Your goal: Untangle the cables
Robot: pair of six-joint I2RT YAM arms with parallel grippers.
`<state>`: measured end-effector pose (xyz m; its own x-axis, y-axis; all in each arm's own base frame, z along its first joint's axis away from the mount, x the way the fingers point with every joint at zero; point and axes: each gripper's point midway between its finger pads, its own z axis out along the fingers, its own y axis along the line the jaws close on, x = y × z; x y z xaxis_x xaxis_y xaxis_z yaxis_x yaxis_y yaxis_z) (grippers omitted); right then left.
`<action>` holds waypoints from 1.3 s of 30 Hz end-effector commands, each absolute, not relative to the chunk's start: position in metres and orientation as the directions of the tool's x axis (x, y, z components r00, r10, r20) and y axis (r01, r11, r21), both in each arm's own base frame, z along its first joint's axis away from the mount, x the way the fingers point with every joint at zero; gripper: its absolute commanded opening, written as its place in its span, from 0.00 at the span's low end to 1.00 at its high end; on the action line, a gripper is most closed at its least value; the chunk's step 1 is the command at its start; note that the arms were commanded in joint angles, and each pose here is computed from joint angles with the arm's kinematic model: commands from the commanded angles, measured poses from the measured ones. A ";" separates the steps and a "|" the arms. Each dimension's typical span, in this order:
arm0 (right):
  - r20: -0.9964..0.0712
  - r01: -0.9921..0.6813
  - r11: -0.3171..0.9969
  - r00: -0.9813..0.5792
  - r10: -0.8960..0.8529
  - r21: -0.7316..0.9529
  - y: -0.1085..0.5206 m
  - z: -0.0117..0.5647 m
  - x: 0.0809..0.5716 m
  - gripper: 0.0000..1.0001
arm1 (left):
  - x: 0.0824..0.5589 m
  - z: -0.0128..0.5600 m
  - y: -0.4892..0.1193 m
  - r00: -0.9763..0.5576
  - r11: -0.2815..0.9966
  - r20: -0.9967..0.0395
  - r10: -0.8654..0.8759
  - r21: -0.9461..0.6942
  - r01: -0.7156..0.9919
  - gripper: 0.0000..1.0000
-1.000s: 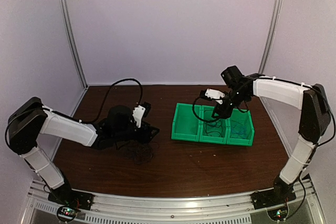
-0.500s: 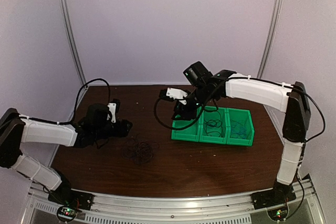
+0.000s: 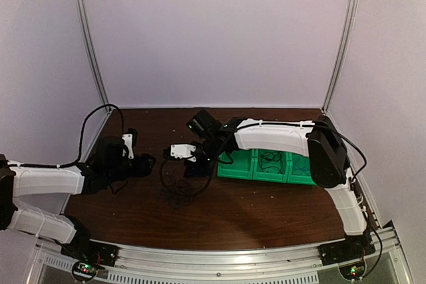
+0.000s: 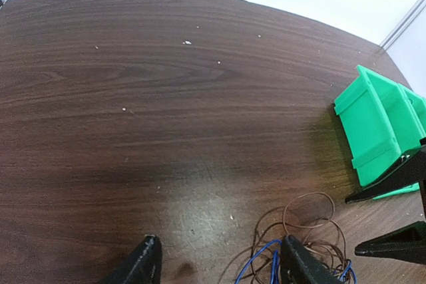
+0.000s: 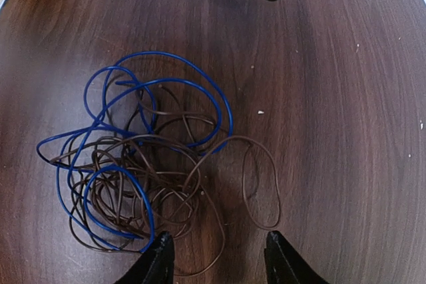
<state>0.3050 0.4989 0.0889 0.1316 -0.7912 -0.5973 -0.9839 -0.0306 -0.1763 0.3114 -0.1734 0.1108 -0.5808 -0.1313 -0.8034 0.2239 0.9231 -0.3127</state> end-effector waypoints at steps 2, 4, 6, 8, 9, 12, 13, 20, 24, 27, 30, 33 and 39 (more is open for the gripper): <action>-0.617 -0.966 -0.017 0.179 -0.766 -0.259 0.519 0.099 0.321 0.46 | 0.312 0.117 -0.164 -0.561 0.926 -0.812 -0.159 -0.320 0.202 0.62; -0.618 -0.966 -0.007 0.171 -0.768 -0.259 0.522 0.094 0.325 0.43 | 0.312 0.118 -0.164 -0.556 0.925 -0.816 -0.161 -0.320 0.202 0.62; -0.619 -0.966 -0.004 0.170 -0.767 -0.260 0.524 0.088 0.326 0.40 | 0.312 0.120 -0.164 -0.554 0.923 -0.816 -0.162 -0.324 0.207 0.62; -0.615 -0.966 -0.002 0.166 -0.771 -0.259 0.525 0.082 0.328 0.39 | 0.312 0.121 -0.166 -0.552 0.920 -0.817 -0.165 -0.329 0.212 0.62; -0.613 -0.966 -0.006 0.169 -0.772 -0.258 0.526 0.081 0.327 0.37 | 0.313 0.122 -0.166 -0.552 0.919 -0.817 -0.167 -0.331 0.213 0.62; -0.611 -0.966 -0.009 0.170 -0.774 -0.258 0.526 0.078 0.327 0.27 | 0.313 0.124 -0.166 -0.546 0.917 -0.820 -0.172 -0.336 0.215 0.62; -0.612 -0.966 -0.008 0.170 -0.772 -0.259 0.526 0.078 0.327 0.23 | 0.313 0.125 -0.167 -0.545 0.916 -0.820 -0.173 -0.337 0.216 0.61; -0.680 -0.964 0.050 0.148 -0.718 -0.262 0.531 0.130 0.328 0.00 | 0.304 0.134 -0.198 -0.515 0.829 -0.845 -0.144 -0.387 0.404 0.61; -0.759 -0.965 0.075 0.149 -0.634 -0.252 0.527 0.202 0.316 0.00 | 0.263 0.187 -0.230 -0.292 0.657 -0.928 -0.230 -0.369 0.657 0.67; -0.808 -0.970 0.082 0.141 -0.572 -0.228 0.522 0.248 0.302 0.00 | 0.260 0.204 -0.241 -0.222 0.630 -0.947 -0.231 -0.319 0.708 0.67; -0.838 -0.973 0.082 0.140 -0.528 -0.215 0.514 0.283 0.291 0.00 | 0.266 0.206 -0.259 -0.221 0.593 -0.949 -0.224 -0.313 0.742 0.65; -0.853 -0.976 0.070 0.142 -0.502 -0.204 0.507 0.309 0.280 0.00 | 0.288 0.189 -0.271 -0.246 0.619 -0.945 -0.214 -0.326 0.714 0.57; -0.879 -0.970 0.031 0.206 -0.430 -0.243 0.479 0.363 0.250 0.00 | 0.320 0.172 -0.301 -0.259 0.571 -0.923 -0.286 -0.381 0.727 0.25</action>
